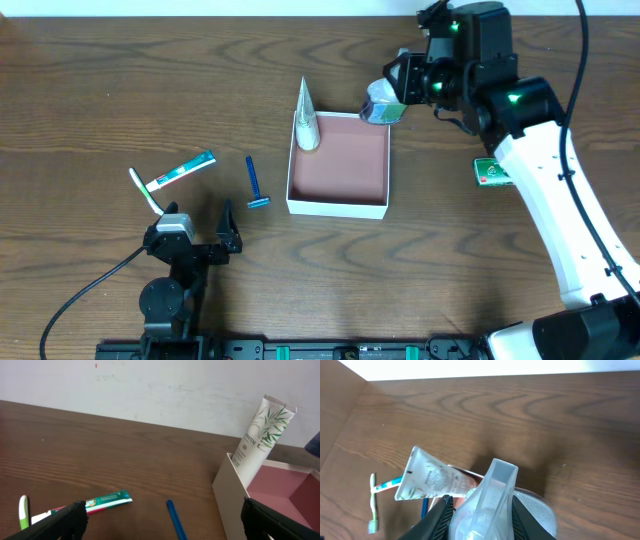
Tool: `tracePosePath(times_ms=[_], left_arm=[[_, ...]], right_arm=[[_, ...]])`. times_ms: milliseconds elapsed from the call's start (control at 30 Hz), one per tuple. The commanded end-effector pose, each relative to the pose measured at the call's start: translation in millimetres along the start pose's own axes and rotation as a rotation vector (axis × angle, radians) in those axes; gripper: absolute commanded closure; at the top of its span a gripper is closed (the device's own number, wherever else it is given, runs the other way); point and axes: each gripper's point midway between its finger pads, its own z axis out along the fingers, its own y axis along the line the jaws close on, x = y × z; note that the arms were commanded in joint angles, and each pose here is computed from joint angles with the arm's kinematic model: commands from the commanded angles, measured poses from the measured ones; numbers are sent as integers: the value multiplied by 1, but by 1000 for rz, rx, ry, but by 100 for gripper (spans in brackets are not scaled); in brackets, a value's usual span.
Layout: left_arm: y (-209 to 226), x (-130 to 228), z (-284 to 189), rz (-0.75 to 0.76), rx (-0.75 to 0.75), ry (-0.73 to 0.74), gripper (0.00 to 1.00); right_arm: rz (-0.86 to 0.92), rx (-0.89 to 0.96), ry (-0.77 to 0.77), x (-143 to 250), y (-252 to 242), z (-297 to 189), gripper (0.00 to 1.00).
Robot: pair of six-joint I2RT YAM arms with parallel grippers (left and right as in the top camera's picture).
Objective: Pack container
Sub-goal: 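Carry the pump bottle to the box beside the tube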
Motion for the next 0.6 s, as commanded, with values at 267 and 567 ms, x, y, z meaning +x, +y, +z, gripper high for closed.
tracePosePath(times_ms=[267, 567], left_arm=[[3, 16, 1, -1, -3, 51, 2], [3, 16, 1, -1, -3, 51, 2]], right_arm=[[-1, -76, 39, 18, 50, 19, 77], [54, -43, 83, 35, 52, 64, 77]])
